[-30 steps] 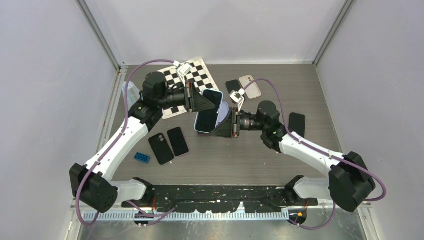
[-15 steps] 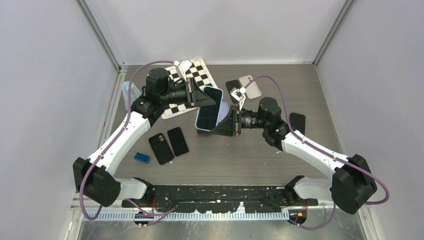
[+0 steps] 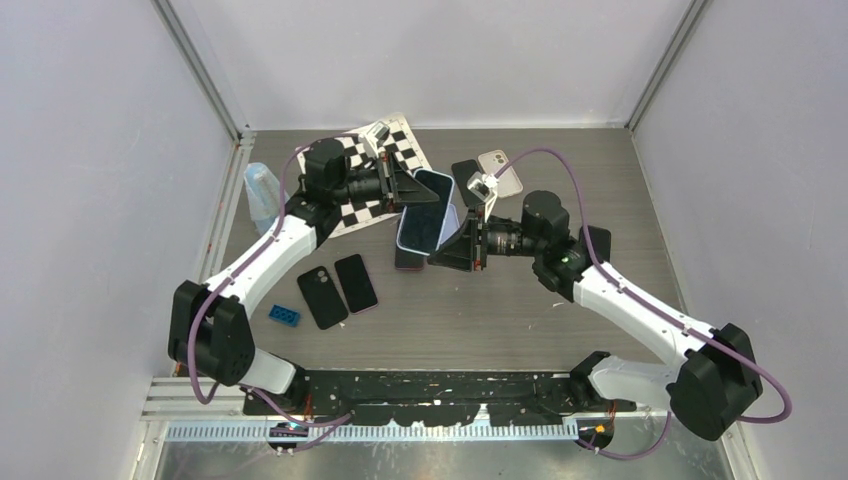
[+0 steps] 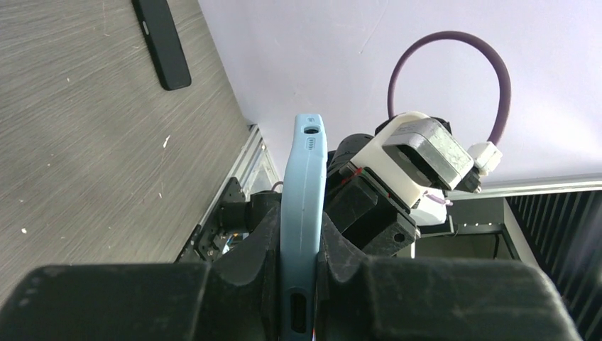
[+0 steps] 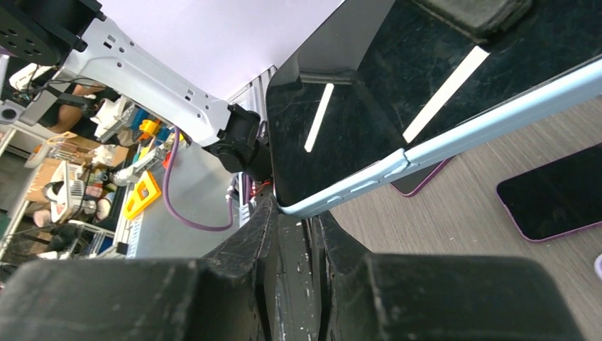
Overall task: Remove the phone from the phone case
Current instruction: Remove the phone case from the phone.
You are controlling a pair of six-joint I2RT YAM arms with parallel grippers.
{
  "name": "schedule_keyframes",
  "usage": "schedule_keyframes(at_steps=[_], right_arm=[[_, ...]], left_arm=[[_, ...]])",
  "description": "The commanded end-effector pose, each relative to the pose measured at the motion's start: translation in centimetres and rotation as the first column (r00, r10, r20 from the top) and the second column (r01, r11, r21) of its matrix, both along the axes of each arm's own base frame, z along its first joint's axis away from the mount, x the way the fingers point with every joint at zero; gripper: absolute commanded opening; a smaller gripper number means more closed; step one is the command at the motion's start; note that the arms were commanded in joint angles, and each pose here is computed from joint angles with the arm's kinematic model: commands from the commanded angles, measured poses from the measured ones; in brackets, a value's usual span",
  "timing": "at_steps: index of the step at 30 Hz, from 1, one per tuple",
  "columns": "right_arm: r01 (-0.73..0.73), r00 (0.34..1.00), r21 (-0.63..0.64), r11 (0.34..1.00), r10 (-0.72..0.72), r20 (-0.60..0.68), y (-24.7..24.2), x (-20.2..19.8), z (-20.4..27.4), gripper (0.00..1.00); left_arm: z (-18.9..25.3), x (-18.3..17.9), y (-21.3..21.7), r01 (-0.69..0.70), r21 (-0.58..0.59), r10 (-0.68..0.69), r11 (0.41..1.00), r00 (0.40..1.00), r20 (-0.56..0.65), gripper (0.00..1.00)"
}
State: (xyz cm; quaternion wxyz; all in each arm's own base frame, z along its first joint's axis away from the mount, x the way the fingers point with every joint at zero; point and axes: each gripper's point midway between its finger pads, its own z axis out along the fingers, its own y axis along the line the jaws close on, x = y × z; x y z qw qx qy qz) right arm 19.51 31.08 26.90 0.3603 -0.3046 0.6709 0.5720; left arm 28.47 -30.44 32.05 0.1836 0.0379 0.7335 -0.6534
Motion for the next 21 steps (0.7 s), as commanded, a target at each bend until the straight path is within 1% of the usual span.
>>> schedule_keyframes(at_steps=[1, 4, 7, 9, 13, 15, 17, 18, 19, 21], right_arm=[[0.117, 0.984, -0.033, 0.993, -0.112, 0.137, 0.2, 2.6, -0.3, 0.01], [0.168, 0.976, -0.034, 0.985, -0.161, 0.147, -0.2, 3.2, -0.3, 0.01], [0.284, 0.945, -0.029, 0.958, -0.275, 0.175, -1.2, 4.6, -0.3, 0.01], [0.32, 0.931, -0.022, 0.947, -0.31, 0.192, -1.7, 5.0, -0.1, 0.01], [0.311, 0.938, -0.038, 0.95, -0.3, 0.175, -1.6, 4.9, -0.4, 0.01], [0.273, 0.954, -0.044, 0.961, -0.265, 0.142, -1.3, 4.2, -0.6, 0.09], [0.237, 0.967, -0.049, 0.97, -0.231, 0.11, -1.1, 3.4, -0.8, 0.31], [0.212, 0.974, -0.051, 0.976, -0.207, 0.09, -1.0, 2.8, -0.9, 0.37], [0.201, 0.977, -0.051, 0.978, -0.197, 0.079, -1.0, 2.5, -1.0, 0.48], [0.164, 0.985, -0.039, 0.986, -0.162, 0.056, -1.0, 1.5, -0.9, 0.57]], left_arm=[[3.8, -1.1, -1.0, 0.0, -0.1, -0.01, 0.995, 0.995, -0.098, 0.0], [3.4, -0.8, -0.8, -0.019, -0.09, 0.009, 0.996, 0.994, -0.111, 0.0], [2.2, -0.1, -0.6, -0.045, -0.073, 0.033, 0.996, 0.987, -0.156, 0.0], [1.8, 0.1, -0.6, -0.054, -0.077, 0.04, 0.996, 0.984, -0.174, 0.0], [1.7, 0.7, -0.2, -0.078, -0.076, 0.065, 0.994, 0.984, -0.165, 0.0], [1.9, 1.1, 0.5, -0.093, -0.071, 0.082, 0.993, 0.987, -0.137, 0.0], [1.9, 1.7, 1.4, -0.111, -0.055, 0.106, 0.992, 0.99, -0.096, 0.0], [2.0, 1.9, 1.8, -0.117, -0.046, 0.114, 0.992, 0.992, -0.063, 0.0], [2.0, 2.0, 2.2, -0.118, -0.032, 0.117, 0.992, 0.993, -0.027, 0.0], [1.8, 2.0, 2.8, -0.115, 0.01, 0.115, 0.993, 0.993, 0.04, 0.0]])
